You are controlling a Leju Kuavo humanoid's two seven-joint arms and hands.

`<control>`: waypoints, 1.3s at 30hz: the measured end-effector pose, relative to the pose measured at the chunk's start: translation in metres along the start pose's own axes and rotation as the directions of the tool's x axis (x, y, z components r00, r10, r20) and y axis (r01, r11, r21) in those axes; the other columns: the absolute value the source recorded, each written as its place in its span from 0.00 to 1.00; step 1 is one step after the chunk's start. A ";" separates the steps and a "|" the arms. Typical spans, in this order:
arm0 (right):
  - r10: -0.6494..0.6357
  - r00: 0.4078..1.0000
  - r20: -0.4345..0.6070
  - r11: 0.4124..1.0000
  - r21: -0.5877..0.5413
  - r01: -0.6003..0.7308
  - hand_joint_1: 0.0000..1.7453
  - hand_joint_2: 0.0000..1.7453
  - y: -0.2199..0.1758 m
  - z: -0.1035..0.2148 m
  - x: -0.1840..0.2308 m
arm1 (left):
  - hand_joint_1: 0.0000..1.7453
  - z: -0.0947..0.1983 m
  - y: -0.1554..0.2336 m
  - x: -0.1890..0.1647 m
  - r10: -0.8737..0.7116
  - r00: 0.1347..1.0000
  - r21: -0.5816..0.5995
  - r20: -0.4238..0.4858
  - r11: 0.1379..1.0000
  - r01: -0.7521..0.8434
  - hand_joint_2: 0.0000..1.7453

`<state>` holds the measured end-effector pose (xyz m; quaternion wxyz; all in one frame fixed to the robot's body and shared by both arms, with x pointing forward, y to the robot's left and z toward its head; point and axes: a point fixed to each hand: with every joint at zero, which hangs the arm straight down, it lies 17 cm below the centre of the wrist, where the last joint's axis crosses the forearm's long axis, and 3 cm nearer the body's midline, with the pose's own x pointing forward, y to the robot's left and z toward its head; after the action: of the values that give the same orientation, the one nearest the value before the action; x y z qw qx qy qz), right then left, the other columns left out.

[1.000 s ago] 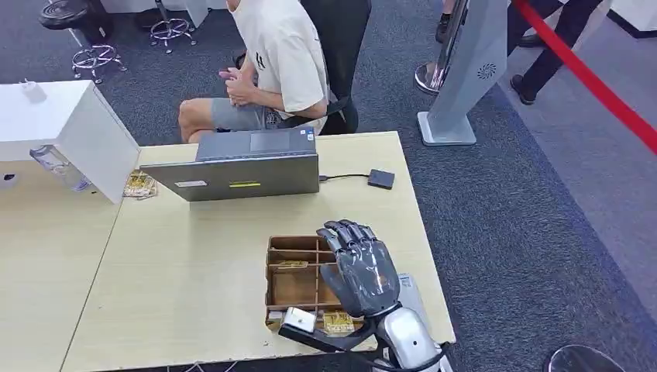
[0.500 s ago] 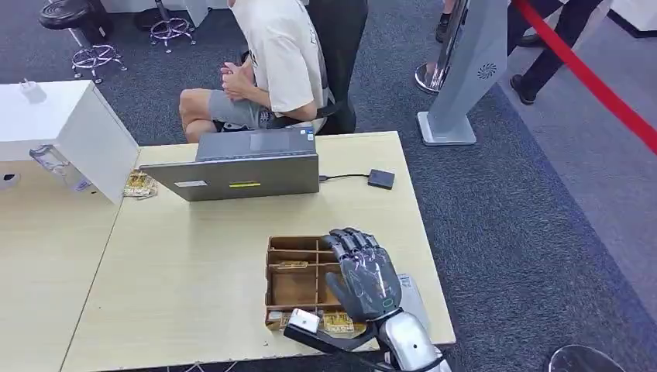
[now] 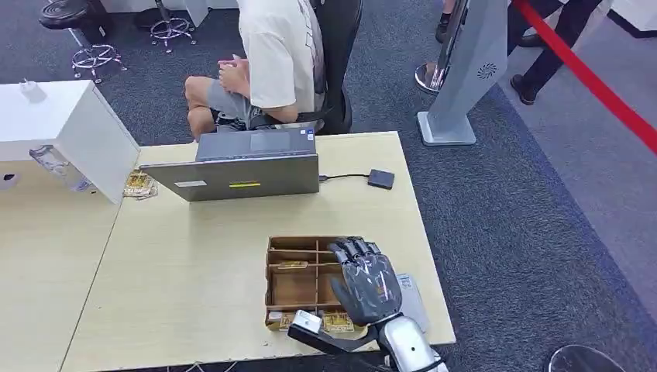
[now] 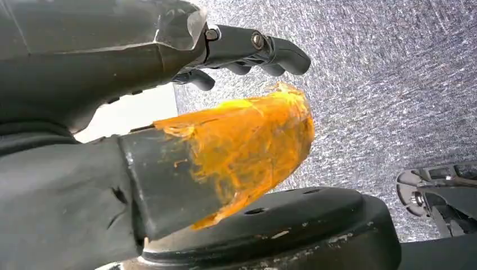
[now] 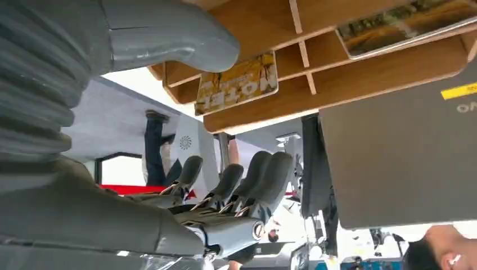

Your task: Pass the card to the sensor for recognition and then transmit it.

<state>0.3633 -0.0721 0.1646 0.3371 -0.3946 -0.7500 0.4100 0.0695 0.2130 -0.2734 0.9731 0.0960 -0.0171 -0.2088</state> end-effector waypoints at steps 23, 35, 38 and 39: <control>0.023 1.000 -0.017 1.000 -0.018 -0.023 0.38 1.00 -0.004 -0.007 -0.012 | 0.00 0.000 -0.001 -0.001 -0.006 1.000 -0.006 0.001 1.000 0.006 0.00; -0.023 0.999 -0.027 0.999 0.027 0.024 0.44 1.00 0.015 -0.003 -0.009 | 0.00 0.000 -0.001 -0.001 -0.007 1.000 -0.006 -0.002 1.000 0.007 0.00; -0.028 0.999 -0.028 0.999 0.039 0.029 0.42 1.00 0.020 -0.001 -0.008 | 0.00 0.000 -0.001 -0.001 -0.007 1.000 -0.006 -0.002 1.000 0.007 0.00; -0.030 0.999 -0.029 0.999 0.043 0.031 0.42 1.00 0.022 0.000 -0.008 | 0.00 0.000 -0.001 -0.001 -0.006 1.000 -0.006 -0.002 1.000 0.006 0.00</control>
<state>0.3739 -0.0717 0.1439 0.3623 -0.3815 -0.7420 0.4155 0.0680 0.2123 -0.2735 0.9727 0.0932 -0.0151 -0.2118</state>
